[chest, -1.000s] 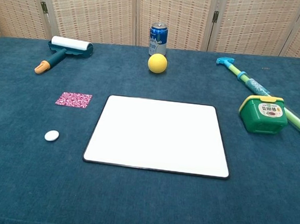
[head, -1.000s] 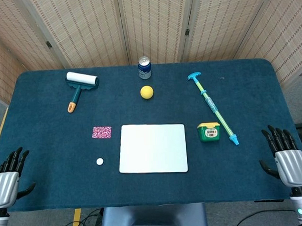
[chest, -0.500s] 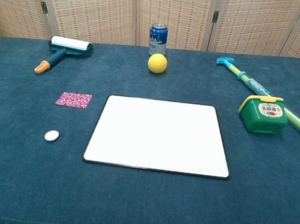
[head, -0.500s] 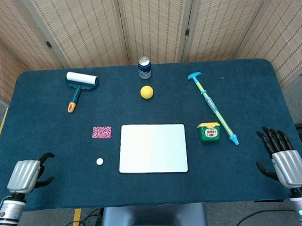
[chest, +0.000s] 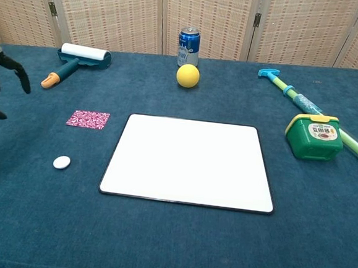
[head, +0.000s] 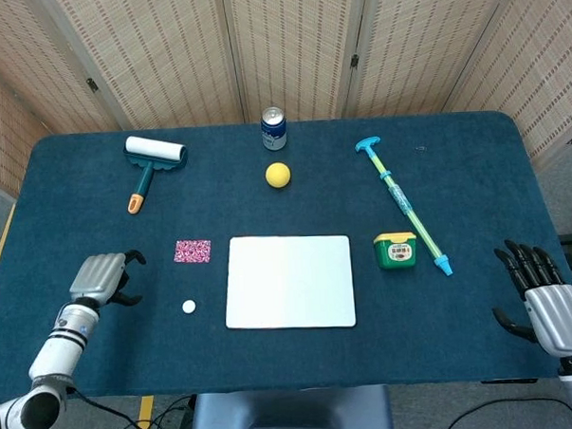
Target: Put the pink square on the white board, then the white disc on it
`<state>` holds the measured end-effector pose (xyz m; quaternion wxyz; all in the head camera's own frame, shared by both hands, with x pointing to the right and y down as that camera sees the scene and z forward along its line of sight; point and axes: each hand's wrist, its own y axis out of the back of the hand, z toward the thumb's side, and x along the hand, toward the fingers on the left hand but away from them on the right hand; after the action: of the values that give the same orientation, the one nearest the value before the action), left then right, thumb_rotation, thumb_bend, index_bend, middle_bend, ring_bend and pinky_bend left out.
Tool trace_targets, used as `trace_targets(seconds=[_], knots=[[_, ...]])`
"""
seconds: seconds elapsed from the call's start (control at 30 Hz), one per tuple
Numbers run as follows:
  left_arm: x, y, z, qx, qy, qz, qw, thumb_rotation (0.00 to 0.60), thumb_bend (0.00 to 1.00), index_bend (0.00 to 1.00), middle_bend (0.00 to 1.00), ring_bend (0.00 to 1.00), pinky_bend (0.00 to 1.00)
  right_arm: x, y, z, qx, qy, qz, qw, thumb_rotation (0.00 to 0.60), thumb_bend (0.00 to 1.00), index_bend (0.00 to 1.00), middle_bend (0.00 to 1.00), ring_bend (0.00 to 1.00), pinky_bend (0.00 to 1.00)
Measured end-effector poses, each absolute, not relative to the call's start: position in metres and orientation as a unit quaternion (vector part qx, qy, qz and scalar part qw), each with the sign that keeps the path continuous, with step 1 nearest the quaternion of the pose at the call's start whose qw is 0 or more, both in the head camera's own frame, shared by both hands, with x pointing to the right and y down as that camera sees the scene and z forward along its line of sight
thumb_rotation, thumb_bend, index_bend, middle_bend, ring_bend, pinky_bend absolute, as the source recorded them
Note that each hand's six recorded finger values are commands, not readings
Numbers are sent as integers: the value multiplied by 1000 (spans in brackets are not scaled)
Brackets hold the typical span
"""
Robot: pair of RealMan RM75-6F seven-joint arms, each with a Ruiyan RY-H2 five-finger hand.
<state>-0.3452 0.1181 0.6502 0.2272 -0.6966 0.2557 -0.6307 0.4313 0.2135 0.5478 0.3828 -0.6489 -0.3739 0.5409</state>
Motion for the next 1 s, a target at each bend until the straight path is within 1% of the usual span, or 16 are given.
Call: trace_targets(seconds=[0.1,0.3,0.6,1.0], knots=[[-334,105,663,-697,250,-631,229,600,242,362,1000,1000,1000,433,213,548,-649,-374,542,381,600,192,0,0,0,0],[-318,92,687,-701,241,-631,227,600,246,347,1000,1000,1000,433,212,549,-649,-373,544,379,600,193,0,0,0,0],[-313,91,717,-700,248,-632,222,600,246,317,1000,1000,1000,433,211,554,-650,-366,551,375,600,193,0,0,0,0],[-296,81,745,-709,240,-623,226,600,246,337,1000,1000,1000,435,209,557,-648,-364,557,371,600,195,0,0,0,0]])
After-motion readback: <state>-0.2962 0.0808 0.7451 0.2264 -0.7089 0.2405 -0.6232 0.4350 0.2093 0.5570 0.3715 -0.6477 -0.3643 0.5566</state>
